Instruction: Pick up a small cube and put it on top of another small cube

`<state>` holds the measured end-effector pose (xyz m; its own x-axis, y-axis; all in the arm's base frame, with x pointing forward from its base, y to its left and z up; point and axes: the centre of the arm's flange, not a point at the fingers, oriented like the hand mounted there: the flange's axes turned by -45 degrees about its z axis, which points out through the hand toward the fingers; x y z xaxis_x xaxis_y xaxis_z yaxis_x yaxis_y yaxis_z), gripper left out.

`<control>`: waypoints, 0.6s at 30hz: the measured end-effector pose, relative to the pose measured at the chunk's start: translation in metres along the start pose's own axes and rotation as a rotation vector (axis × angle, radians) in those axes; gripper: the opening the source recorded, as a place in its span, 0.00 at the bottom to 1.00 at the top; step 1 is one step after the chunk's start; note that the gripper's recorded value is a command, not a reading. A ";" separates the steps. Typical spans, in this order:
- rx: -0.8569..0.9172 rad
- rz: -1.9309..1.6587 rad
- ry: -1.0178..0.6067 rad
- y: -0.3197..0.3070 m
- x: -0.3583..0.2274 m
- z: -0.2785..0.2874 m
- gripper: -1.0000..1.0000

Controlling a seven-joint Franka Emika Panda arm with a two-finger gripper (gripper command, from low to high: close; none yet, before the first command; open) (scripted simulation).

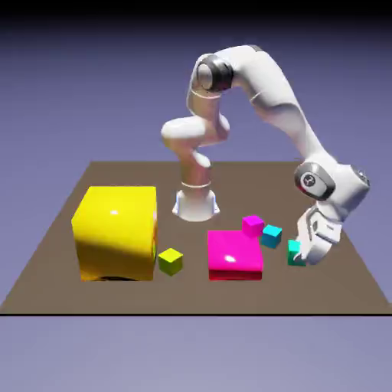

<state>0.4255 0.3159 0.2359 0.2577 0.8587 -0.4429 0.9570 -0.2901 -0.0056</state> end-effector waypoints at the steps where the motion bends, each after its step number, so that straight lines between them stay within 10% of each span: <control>1: 0.020 0.039 0.001 -0.005 -0.010 -0.004 0.00; 18: 0.274 0.550 -0.017 -0.086 -0.125 0.030 0.00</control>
<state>0.3071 0.2210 0.2649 0.6995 0.5460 -0.4610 0.6146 -0.7888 -0.0018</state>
